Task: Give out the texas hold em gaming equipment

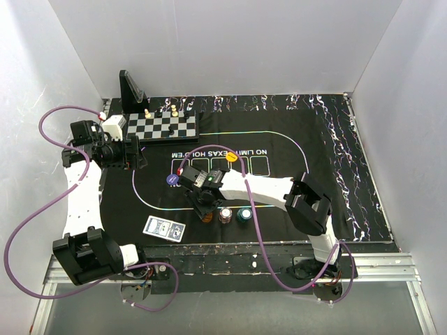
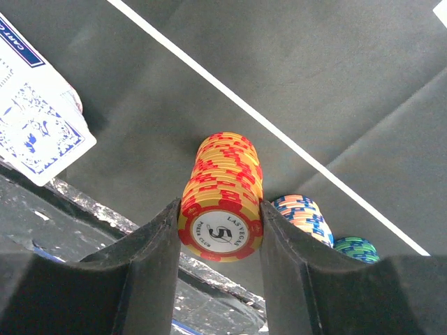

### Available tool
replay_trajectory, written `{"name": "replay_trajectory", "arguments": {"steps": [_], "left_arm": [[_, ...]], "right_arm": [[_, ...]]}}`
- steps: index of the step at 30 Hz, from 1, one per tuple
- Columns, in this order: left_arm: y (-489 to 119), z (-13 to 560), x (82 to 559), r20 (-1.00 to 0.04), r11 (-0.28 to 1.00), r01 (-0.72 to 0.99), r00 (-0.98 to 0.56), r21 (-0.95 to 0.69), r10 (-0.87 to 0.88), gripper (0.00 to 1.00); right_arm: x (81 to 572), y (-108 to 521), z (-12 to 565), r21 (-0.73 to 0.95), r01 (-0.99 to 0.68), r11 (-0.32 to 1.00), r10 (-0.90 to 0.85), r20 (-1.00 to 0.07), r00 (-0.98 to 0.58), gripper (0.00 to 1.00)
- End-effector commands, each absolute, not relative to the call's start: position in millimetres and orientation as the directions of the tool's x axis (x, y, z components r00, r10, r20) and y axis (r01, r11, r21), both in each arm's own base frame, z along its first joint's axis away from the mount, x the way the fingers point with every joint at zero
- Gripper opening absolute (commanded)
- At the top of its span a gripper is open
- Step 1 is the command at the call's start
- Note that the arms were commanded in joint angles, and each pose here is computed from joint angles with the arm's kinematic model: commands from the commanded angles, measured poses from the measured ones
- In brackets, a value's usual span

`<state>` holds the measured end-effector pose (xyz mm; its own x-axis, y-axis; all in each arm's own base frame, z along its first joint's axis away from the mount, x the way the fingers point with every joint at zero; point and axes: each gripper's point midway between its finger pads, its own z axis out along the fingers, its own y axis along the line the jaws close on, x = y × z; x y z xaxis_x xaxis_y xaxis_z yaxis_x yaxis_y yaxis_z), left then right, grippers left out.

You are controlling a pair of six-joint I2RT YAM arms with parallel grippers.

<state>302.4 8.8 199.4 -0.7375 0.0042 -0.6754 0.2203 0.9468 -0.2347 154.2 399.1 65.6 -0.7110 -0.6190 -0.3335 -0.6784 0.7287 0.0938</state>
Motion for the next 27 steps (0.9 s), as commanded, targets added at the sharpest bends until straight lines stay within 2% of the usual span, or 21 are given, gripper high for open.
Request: {"name": "replay_trajectory", "arguments": {"steps": [1,3,14,17,23,27], "left_arm": [[14,217,309,-0.714,0.954,0.222,-0.701,-0.202,0.012,0.98],[14,216,309,-0.712,0.954,0.221,-0.702,-0.202,0.012,0.98],[14,214,309,-0.712,0.955,0.219,-0.702,-0.200,0.012,0.98],[15,213,311,-0.709,0.956,0.211,-0.706,-0.206,0.003,0.98],[19,207,321,-0.691,0.956,0.190,-0.722,-0.222,-0.017,0.98],[17,207,327,-0.688,0.951,0.192,-0.725,-0.243,-0.030,0.98]], "right_arm": [[158,413,81,0.134,-0.679,0.722,-0.593,-0.385,-0.707,0.42],[158,412,83,0.131,-0.675,0.726,-0.588,-0.392,-0.708,0.35],[173,414,122,0.124,-0.666,0.736,-0.543,-0.480,-0.689,0.13],[186,418,134,0.124,-0.660,0.741,-0.522,-0.512,-0.682,0.02],[223,438,151,0.146,-0.648,0.747,-0.474,-0.566,-0.674,0.01],[252,466,137,0.143,-0.659,0.739,-0.483,-0.569,-0.666,0.01]]}}
